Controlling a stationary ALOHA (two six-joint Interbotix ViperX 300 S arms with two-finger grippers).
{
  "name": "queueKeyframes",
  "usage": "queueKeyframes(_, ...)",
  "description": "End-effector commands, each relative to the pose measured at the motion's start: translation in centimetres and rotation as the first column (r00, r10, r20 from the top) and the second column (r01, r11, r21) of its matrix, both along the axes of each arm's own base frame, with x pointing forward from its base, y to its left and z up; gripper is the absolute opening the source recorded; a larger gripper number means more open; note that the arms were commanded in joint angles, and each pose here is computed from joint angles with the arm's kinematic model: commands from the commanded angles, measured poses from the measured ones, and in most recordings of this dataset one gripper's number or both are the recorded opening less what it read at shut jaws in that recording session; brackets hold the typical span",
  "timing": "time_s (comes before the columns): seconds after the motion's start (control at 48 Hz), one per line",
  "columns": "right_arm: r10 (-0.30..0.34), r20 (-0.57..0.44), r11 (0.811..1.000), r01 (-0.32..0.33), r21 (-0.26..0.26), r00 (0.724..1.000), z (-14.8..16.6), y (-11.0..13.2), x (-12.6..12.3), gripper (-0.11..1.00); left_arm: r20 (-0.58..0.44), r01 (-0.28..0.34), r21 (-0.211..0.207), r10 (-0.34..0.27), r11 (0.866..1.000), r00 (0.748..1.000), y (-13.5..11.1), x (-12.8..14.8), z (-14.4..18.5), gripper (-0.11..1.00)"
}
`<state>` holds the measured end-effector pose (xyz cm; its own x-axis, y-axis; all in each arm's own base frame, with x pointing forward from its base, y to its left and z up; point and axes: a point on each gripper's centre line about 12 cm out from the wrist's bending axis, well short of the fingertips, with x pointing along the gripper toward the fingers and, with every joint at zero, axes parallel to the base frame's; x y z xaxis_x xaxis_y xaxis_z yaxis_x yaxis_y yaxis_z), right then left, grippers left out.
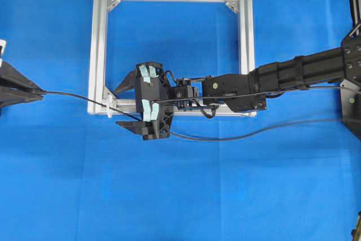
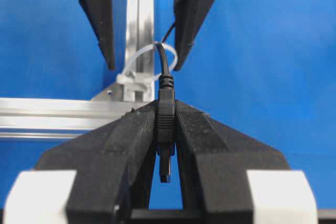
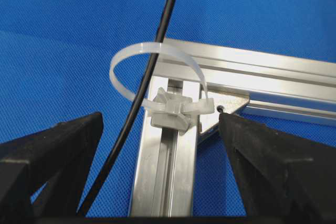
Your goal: Insert the wire through the string loop located on the left side.
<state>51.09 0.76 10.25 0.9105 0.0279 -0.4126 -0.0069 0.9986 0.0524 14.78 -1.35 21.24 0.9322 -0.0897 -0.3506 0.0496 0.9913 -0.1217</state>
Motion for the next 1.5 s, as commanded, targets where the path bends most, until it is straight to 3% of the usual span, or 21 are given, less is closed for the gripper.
queueKeyframes(0.0, -0.001, 0.046, 1.000, 0.001, 0.004, 0.999, 2.0, 0.1, 0.3, 0.96, 0.020, -0.004, 0.001, 0.004, 1.000, 1.000, 0.1, -0.1, 1.4, 0.06)
queueKeyframes(0.417, -0.003, 0.047, 1.000, 0.002, 0.004, 0.999, 2.1, 0.0, 0.3, 0.96, 0.019, -0.012, 0.016, 0.012, 1.000, 1.000, 0.3, -0.4, 1.7, 0.06)
queueKeyframes(0.917, -0.001, 0.049, 1.000, 0.001, 0.004, 0.999, 2.2, 0.1, 0.3, 0.96, 0.014, -0.020, 0.000, 0.020, 1.000, 1.000, 0.3, -0.3, 1.6, 0.08)
queueKeyframes(0.98, -0.003, 0.049, 1.000, 0.003, 0.004, 0.999, 2.2, 0.0, 0.3, 0.96, 0.015, -0.019, -0.001, 0.019, 1.000, 1.000, 0.3, -0.4, 1.6, 0.17)
queueKeyframes(1.188, -0.003, 0.052, 1.000, 0.003, 0.006, 0.999, 2.3, 0.0, 0.4, 0.96, 0.010, -0.017, 0.003, 0.017, 1.000, 1.000, 0.3, -0.4, 1.5, 0.78)
queueKeyframes(1.23, -0.003, 0.055, 1.000, 0.003, 0.006, 0.998, 2.4, 0.0, 0.4, 0.96, 0.010, -0.019, 0.003, 0.018, 1.000, 1.000, 0.3, -0.4, 1.5, 0.86)
queueKeyframes(1.48, -0.005, 0.075, 1.000, 0.004, 0.005, 0.997, 5.0, 0.0, 0.0, 0.96, 0.013, -0.014, 0.010, 0.014, 1.000, 1.000, 0.3, -0.4, 1.6, 0.82)
